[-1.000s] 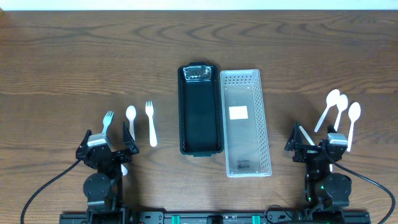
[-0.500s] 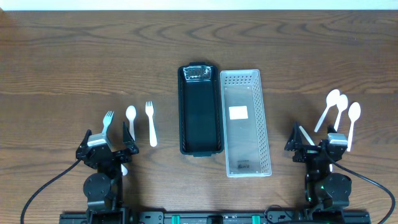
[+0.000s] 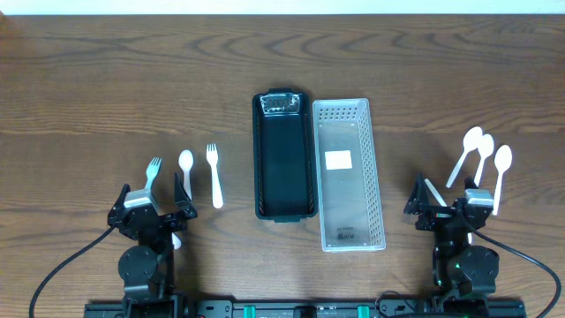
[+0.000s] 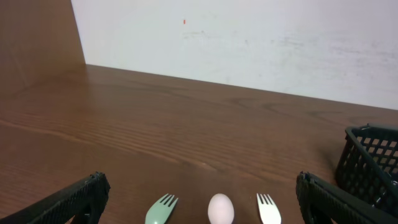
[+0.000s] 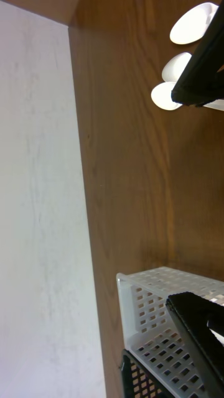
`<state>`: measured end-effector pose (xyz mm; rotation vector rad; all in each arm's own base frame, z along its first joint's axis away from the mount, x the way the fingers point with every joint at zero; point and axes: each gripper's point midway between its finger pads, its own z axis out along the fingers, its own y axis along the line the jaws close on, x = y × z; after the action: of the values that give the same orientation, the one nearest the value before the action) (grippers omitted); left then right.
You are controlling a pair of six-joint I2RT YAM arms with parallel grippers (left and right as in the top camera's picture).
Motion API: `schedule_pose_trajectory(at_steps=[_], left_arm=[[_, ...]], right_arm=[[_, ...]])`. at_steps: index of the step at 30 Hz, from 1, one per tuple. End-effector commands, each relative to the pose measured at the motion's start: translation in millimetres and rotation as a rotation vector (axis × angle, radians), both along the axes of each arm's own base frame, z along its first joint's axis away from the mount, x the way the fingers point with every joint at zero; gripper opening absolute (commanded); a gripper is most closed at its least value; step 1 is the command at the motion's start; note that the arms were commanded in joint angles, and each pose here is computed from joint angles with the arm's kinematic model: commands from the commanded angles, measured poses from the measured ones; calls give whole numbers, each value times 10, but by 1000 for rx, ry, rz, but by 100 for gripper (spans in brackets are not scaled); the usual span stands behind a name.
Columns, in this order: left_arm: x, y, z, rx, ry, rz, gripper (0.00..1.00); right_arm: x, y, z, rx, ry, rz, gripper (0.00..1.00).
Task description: Pack container
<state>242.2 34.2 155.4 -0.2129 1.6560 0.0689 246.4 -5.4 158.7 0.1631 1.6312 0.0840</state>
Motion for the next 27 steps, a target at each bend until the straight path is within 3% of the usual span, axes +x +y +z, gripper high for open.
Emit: schedule_pose_trajectory(at_steps=[1, 27], left_arm=[[-10, 16, -179, -7, 53, 9, 98], [-10, 17, -179, -7, 53, 9, 98]], right_arm=[[-2, 20, -5, -7, 1, 10, 99], [-3, -23, 15, -41, -6, -13, 99]])
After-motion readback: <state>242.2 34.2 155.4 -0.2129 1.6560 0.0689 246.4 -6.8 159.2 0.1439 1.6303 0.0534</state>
